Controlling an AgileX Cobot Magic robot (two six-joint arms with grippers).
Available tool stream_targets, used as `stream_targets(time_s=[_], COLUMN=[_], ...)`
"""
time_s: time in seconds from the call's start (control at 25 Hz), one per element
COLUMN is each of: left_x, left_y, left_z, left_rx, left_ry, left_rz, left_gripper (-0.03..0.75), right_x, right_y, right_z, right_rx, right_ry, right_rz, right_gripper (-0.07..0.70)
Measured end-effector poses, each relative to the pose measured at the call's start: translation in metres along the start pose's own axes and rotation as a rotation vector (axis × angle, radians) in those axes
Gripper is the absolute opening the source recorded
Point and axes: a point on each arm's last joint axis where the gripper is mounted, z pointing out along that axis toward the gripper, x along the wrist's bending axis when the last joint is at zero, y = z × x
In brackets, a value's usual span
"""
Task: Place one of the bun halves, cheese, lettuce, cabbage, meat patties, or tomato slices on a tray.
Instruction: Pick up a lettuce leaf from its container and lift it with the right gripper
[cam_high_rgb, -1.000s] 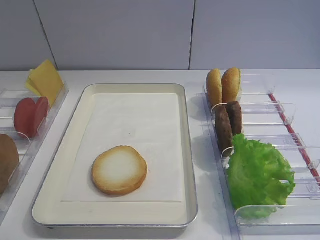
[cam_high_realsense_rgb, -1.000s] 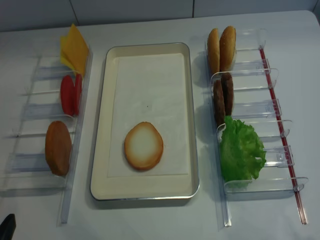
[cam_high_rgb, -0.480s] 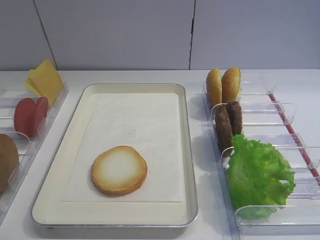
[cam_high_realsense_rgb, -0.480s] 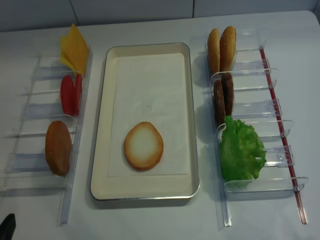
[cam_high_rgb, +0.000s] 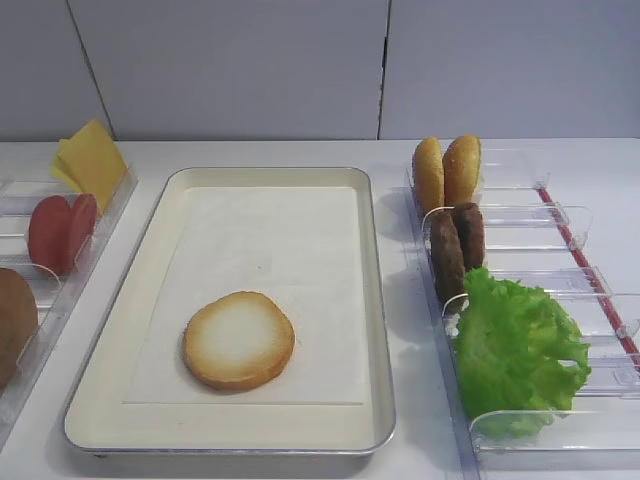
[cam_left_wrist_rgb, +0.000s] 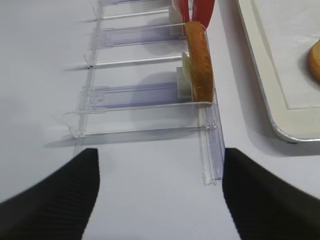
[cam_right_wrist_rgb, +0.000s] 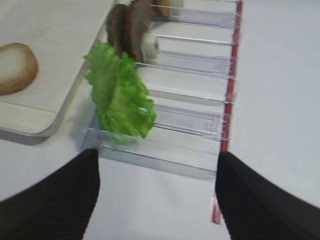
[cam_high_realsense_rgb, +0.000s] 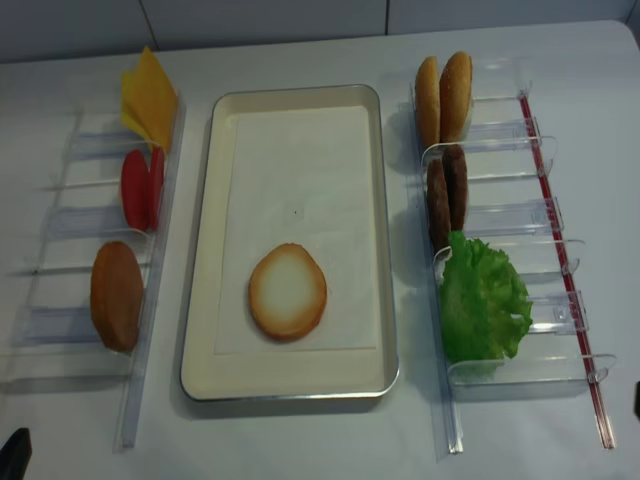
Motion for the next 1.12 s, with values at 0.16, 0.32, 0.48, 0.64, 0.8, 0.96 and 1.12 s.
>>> stream_targets(time_s=[0.16,0.32,0.48,0.64,0.8,0.96,1.12], left_x=[0.0,0.0,0.0,0.0,0.0,0.0,0.0], left_y=[0.0,0.0,0.0,0.0,0.0,0.0,0.0], left_z=[0.0,0.0,0.0,0.0,0.0,0.0,0.0], left_rx=[0.0,0.0,0.0,0.0,0.0,0.0,0.0], left_ry=[0.0,0.0,0.0,0.0,0.0,0.0,0.0], left_rz=[0.0,0.0,0.0,0.0,0.0,0.0,0.0], left_gripper=[0.519,0.519,0.519,0.519,0.519,0.519,0.519], right_x=[0.008,0.014,0.024,0.025,0.024,0.022,0.021], right_y=[0.017,0.031,0.046,0.057,0.065,0.07,0.073], right_z=[0.005,0.014,0.025,0.044,0.062,0.076,0.086], right_rx=[0.059,0.128,0.155,0.207,0.251,0.279,0.299], right_ry=[0.102,0.205,0.366,0.432,0.474,0.492,0.51], right_rz=[0.006,-0.013,-0.02,0.006,0.012,0.026,0.026], right_gripper=[0.528,0.528,0.528,0.528,0.528,0.528,0.528])
